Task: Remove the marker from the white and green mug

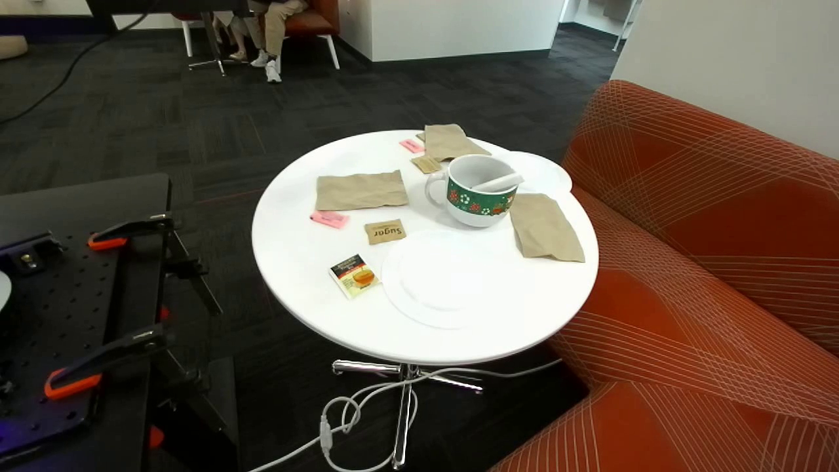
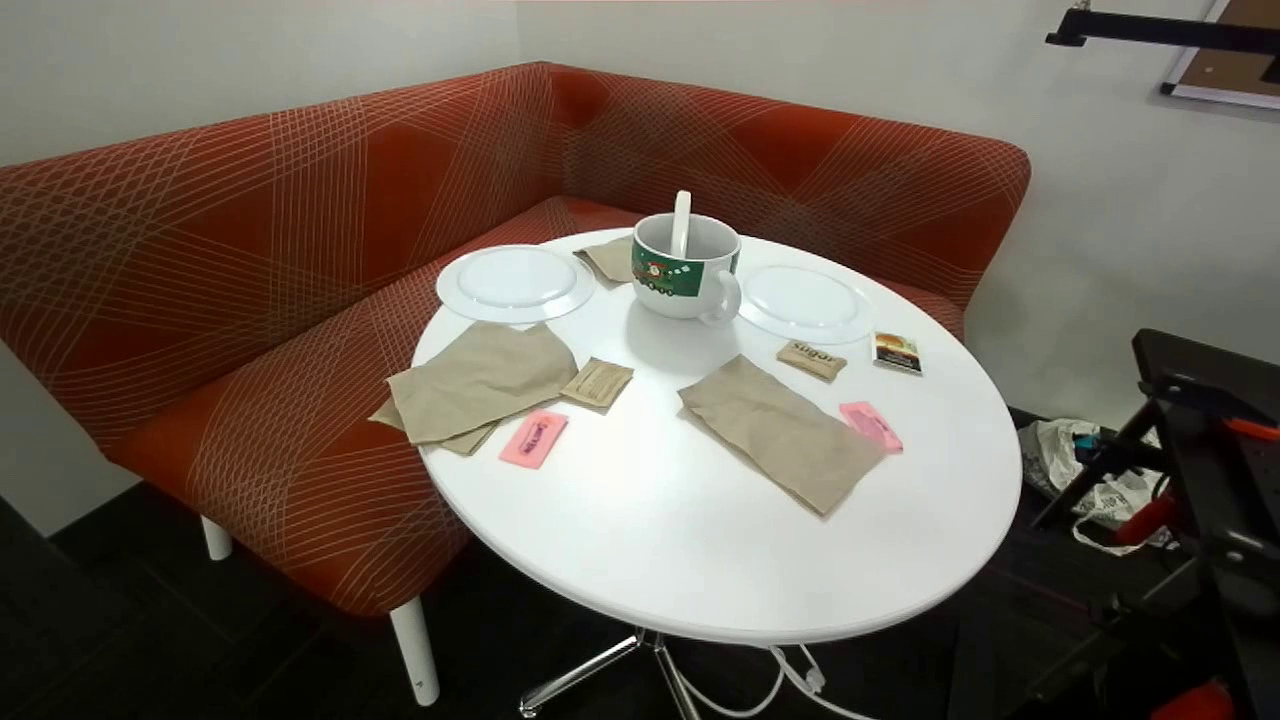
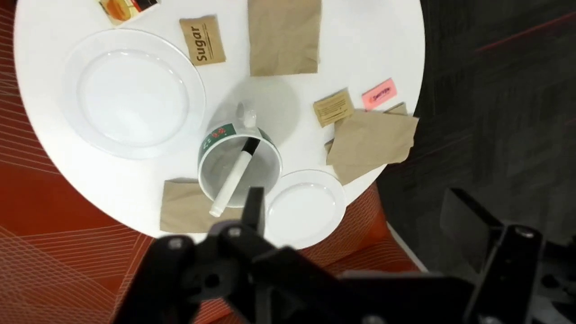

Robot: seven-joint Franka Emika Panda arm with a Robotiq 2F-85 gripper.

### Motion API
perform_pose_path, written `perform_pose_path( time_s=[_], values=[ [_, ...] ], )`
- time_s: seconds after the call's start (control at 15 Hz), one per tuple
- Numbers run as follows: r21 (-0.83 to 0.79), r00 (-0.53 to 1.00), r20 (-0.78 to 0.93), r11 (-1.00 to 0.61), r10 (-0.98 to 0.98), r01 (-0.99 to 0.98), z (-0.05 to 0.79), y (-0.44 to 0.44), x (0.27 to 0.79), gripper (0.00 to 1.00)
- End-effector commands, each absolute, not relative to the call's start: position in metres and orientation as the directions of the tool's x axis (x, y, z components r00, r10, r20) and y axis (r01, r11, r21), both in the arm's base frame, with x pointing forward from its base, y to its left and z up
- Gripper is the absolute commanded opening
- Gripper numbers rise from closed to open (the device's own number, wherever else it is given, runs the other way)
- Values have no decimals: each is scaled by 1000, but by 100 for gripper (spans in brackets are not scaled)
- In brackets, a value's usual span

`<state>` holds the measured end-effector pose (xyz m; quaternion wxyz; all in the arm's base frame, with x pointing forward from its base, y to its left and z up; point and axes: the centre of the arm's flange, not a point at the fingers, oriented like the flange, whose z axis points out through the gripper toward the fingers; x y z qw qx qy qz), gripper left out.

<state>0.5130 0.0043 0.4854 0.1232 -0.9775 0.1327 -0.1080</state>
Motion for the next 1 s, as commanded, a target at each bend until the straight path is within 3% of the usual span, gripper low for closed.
perform_pose_path(
  time_s=[0.0,0.47,0.93],
  values=[
    [-260,867,193,-876,-459,-406,451,15,564,100],
    [-192,712,179,-734,-679,-651,378,12,622,100],
    [-126,648,127,-660,-751,-741,330,-1,651,100]
  ],
)
